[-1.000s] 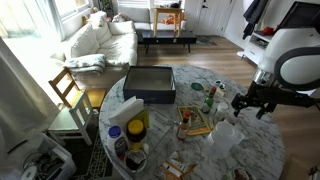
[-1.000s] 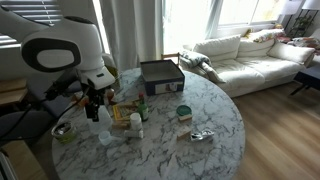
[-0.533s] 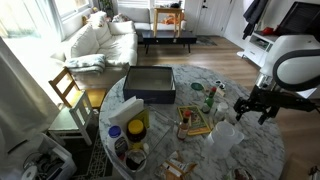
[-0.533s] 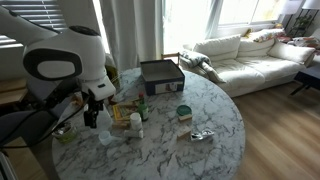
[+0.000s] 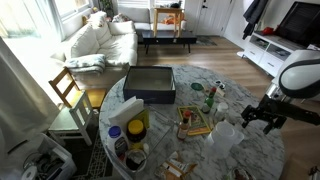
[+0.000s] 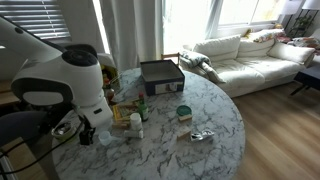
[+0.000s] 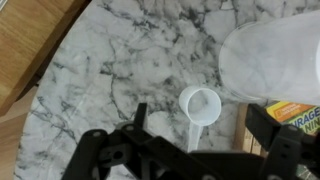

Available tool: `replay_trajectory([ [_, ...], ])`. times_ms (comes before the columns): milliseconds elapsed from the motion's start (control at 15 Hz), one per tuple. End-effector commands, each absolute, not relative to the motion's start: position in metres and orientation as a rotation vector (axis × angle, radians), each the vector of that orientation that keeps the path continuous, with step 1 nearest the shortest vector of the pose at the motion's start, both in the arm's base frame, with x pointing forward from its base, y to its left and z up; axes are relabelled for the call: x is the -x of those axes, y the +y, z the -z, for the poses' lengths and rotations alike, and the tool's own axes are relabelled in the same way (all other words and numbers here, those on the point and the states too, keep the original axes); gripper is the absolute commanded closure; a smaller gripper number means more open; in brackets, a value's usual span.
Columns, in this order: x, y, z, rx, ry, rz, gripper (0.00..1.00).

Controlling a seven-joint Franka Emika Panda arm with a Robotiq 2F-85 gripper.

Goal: Pick up the clear cup and place it upside down on the table, pick up the clear measuring spoon and put it on top of the clear cup

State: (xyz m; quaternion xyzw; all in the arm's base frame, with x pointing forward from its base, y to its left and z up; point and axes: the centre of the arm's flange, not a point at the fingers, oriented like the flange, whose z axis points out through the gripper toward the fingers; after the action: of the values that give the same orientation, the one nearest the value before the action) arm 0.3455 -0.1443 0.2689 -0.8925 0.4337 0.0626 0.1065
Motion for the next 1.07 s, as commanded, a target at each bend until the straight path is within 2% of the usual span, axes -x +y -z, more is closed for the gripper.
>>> replay_trajectory([
  [0,-0.331,-0.140,-0.245,2.597,1.240,-0.147,0.00],
  [667,-0.334,-0.138,-0.211,2.685,1.182,-0.127,0.00],
  [1000,-0.333,-0.139,-0.200,2.700,1.195,-0.110,0.29],
])
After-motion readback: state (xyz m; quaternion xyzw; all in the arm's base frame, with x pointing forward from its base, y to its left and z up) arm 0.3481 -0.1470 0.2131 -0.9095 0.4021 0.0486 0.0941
